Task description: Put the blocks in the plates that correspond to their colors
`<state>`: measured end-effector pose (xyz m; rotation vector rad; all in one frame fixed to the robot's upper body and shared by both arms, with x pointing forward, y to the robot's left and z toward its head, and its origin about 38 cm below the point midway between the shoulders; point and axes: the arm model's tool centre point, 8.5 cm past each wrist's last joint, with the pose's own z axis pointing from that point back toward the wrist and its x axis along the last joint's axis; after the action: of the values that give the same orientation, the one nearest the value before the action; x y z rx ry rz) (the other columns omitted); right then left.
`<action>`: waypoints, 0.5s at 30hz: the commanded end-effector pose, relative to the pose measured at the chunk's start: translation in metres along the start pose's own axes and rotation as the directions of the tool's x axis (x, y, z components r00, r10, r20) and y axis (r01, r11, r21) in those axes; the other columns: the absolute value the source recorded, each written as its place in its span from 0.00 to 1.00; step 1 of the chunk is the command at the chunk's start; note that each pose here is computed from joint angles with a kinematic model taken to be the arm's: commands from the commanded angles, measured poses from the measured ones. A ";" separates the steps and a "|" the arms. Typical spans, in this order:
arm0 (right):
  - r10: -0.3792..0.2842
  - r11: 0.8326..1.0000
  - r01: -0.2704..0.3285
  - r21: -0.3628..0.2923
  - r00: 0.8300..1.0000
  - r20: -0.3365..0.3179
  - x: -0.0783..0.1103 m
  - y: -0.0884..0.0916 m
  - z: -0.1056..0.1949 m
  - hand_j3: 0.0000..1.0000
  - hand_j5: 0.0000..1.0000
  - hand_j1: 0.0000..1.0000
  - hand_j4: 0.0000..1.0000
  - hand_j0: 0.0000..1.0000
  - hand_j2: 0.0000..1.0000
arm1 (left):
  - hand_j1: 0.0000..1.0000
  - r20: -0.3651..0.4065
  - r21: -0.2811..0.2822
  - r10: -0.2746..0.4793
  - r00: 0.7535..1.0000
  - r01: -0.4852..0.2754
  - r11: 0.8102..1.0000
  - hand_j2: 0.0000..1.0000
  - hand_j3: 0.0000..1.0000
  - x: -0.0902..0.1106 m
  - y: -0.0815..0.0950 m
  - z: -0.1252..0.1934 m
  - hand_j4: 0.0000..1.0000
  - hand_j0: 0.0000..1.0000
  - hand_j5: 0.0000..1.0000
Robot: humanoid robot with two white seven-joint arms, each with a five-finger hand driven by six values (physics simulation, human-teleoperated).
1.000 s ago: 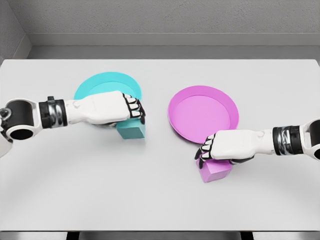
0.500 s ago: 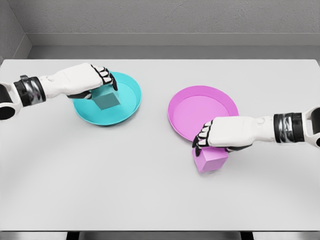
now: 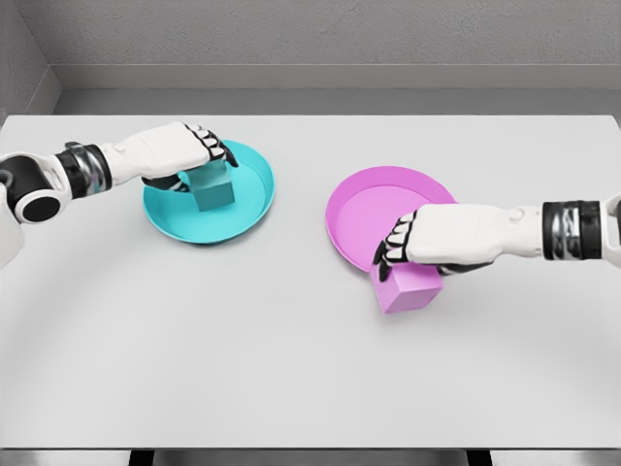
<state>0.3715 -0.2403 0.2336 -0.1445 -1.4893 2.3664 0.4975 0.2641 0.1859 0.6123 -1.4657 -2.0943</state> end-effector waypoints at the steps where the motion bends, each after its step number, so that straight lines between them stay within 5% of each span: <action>1: 0.006 1.000 -0.007 -0.022 1.000 -0.019 -0.003 -0.007 0.006 0.60 0.60 0.60 0.60 0.60 0.60 | 1.00 -0.001 0.002 0.004 1.000 -0.004 1.000 1.00 1.00 0.000 0.000 0.000 1.00 1.00 1.00; 8: 0.014 0.999 -0.015 -0.034 0.999 -0.030 -0.005 -0.012 0.010 0.60 0.60 0.60 0.60 0.60 0.60 | 1.00 -0.025 0.017 -0.006 1.000 0.007 1.000 1.00 1.00 -0.010 0.009 0.014 1.00 1.00 1.00; 15: 0.016 0.999 -0.017 -0.038 0.999 -0.029 -0.005 -0.013 0.009 0.60 0.60 0.60 0.60 0.60 0.60 | 1.00 -0.083 0.071 0.005 0.996 0.001 0.997 1.00 1.00 -0.035 0.031 0.078 1.00 1.00 1.00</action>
<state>0.3768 -0.2446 0.2483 -0.2024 -1.5220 2.3471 0.4842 0.3182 0.2245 0.6863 -1.4771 -2.0296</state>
